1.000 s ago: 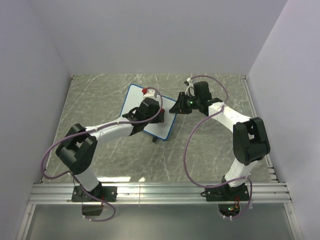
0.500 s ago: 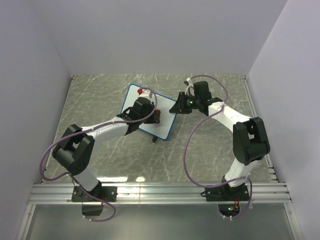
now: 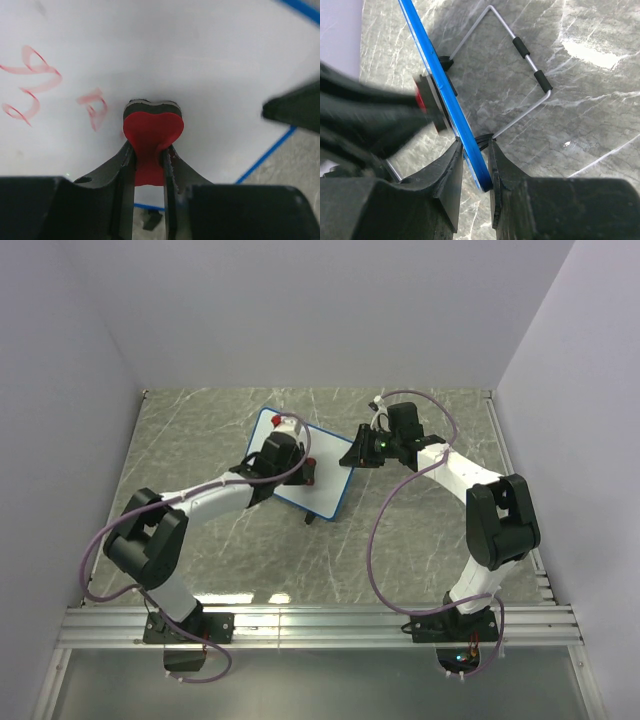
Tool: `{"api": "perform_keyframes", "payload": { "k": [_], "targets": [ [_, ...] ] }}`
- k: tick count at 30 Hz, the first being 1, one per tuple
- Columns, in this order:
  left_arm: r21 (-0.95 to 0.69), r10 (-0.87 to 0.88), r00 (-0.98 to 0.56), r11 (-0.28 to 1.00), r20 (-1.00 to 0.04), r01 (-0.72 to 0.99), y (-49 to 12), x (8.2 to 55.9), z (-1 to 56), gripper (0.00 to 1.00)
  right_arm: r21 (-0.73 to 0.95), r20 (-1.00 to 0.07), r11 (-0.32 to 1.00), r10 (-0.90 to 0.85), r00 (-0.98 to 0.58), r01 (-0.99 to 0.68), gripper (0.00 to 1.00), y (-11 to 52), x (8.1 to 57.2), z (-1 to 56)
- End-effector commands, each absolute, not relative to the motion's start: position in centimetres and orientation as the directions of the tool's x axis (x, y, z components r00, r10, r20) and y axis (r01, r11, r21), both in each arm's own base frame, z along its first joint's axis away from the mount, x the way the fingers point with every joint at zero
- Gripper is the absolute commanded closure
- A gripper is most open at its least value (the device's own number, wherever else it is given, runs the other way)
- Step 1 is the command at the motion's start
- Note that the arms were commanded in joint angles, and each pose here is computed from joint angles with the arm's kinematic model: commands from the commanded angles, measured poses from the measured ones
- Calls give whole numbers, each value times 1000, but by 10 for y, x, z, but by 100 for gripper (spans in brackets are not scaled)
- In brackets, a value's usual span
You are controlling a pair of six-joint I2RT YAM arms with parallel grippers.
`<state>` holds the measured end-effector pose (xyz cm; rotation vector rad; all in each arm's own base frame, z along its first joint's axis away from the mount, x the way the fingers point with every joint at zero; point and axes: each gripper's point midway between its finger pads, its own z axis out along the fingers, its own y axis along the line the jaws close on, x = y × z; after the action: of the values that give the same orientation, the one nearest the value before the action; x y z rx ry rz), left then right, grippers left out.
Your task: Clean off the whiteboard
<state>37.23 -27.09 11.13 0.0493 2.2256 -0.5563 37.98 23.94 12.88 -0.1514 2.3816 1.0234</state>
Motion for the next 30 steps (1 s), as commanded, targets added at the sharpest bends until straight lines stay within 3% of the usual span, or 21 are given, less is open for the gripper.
{"api": "perform_keyframes", "payload": {
  "k": [1, 6, 16, 20, 23, 30],
  "targets": [
    [-395, -96, -730, 884, -676, 250, -288, 325, 82, 100, 518, -534, 817, 81, -841, -251, 100, 212, 389, 103],
    [-381, -104, -713, 893, -694, 240, -283, 324, 90, 100, 526, -527, 814, 86, -846, -245, 100, 211, 386, 99],
    [-332, -144, -616, 921, -774, 202, -260, 429, 145, 100, 539, -522, 806, 91, -848, -246, 100, 214, 383, 100],
    [-327, -143, -613, 924, -777, 199, -256, 448, 150, 100, 536, -529, 806, 91, -844, -250, 100, 213, 384, 104],
    [-355, -144, -642, 911, -753, 211, -261, 437, 141, 100, 530, -534, 810, 89, -841, -251, 100, 212, 385, 105],
    [-400, -156, -743, 902, -650, 161, -251, 356, 81, 100, 527, -530, 812, 82, -844, -252, 100, 212, 386, 101]
  ]
}}
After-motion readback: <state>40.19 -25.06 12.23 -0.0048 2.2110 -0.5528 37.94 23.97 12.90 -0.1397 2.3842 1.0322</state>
